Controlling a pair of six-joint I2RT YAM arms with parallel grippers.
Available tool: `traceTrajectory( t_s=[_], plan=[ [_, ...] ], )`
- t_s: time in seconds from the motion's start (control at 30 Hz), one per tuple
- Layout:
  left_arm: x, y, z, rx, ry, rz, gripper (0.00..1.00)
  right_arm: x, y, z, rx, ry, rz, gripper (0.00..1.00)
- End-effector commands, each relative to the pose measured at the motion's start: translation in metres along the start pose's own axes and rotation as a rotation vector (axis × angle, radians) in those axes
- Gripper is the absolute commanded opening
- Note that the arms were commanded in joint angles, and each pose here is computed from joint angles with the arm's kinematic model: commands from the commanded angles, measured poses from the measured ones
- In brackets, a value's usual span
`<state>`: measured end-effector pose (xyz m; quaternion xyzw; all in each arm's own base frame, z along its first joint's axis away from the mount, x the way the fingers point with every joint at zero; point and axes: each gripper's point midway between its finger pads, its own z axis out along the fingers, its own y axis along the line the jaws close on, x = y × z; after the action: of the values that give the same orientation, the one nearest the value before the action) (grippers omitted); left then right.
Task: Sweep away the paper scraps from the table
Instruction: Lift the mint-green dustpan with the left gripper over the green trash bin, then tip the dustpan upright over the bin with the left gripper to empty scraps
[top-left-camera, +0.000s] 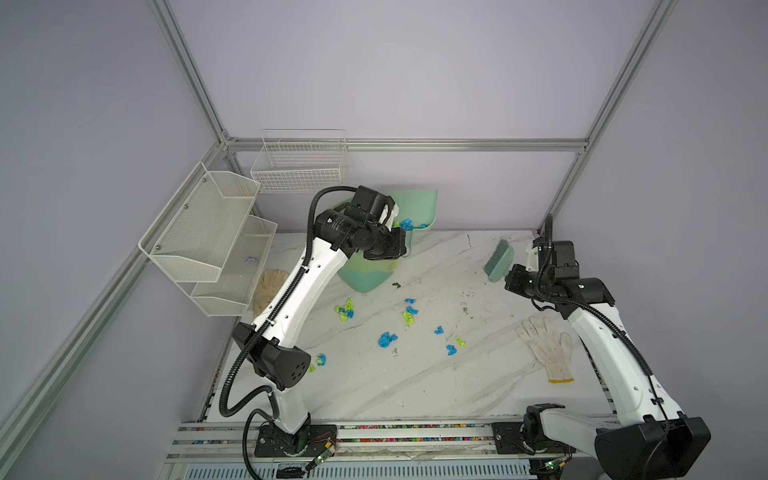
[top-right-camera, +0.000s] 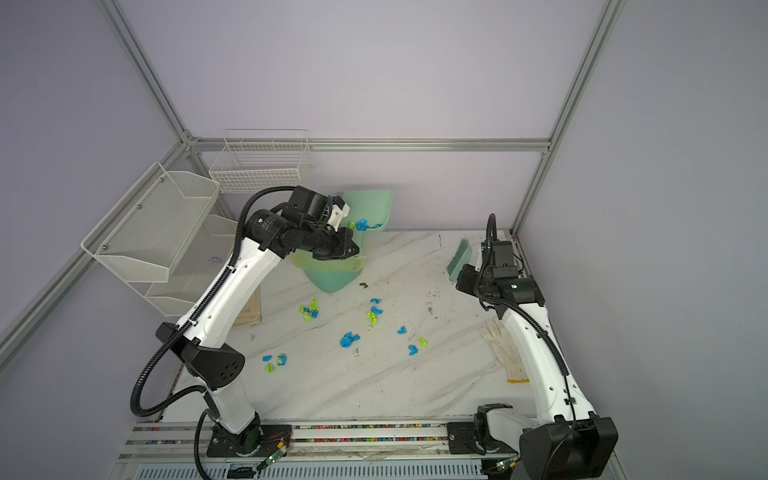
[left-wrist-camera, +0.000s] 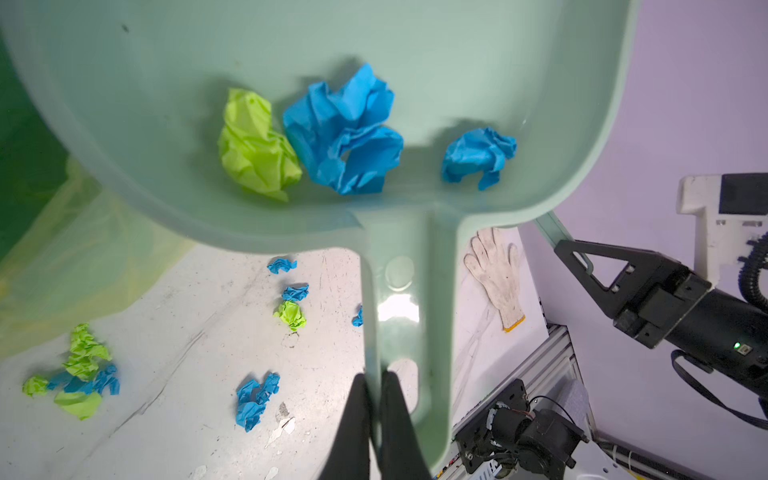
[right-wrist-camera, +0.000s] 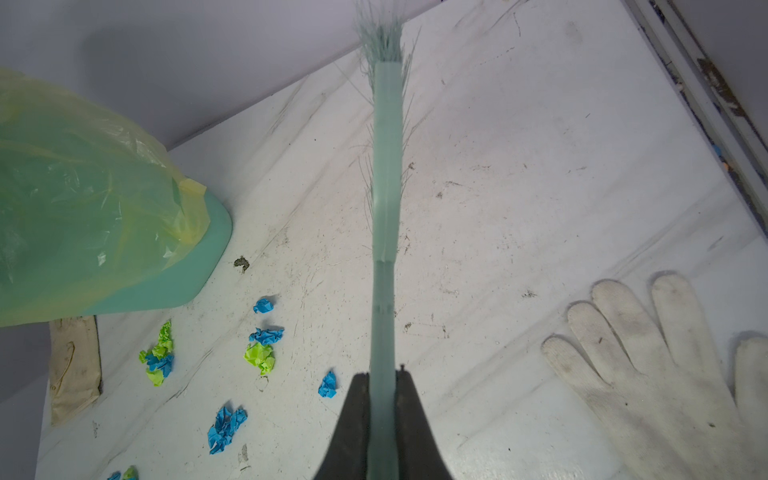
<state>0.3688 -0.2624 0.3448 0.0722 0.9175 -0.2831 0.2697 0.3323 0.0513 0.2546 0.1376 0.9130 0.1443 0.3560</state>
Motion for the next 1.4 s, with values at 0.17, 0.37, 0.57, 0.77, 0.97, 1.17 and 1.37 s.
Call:
traceTrajectory(
  t_s=[0.17,0.37,0.57,0.77,0.97,1.17,1.37],
  plan=[
    [-0.015,0.003,-0.025,0.141,-0.109,-0.093,0.00,-0.005,0.004,0.003,-0.025,-0.023,-0.009,0.00],
    [-0.015,0.014,-0.023,0.254,-0.116,-0.192,0.00,-0.002,0.004,0.005,-0.035,-0.014,-0.005,0.00],
    [-0.012,0.022,-0.022,0.349,-0.115,-0.271,0.00,-0.004,0.006,0.003,-0.042,-0.020,-0.004,0.00],
    [-0.020,0.035,-0.034,0.513,-0.159,-0.395,0.00,-0.004,0.010,0.002,-0.064,-0.021,0.001,0.00],
    [-0.028,0.048,-0.049,0.705,-0.198,-0.511,0.00,-0.007,0.015,0.001,-0.086,-0.029,0.011,0.00],
    [-0.032,0.048,-0.058,0.875,-0.193,-0.586,0.00,-0.012,0.018,0.001,-0.096,-0.032,0.018,0.00],
    [-0.036,0.047,-0.060,1.054,-0.180,-0.647,0.00,-0.014,0.019,0.002,-0.098,-0.035,0.022,0.00]
  ],
)
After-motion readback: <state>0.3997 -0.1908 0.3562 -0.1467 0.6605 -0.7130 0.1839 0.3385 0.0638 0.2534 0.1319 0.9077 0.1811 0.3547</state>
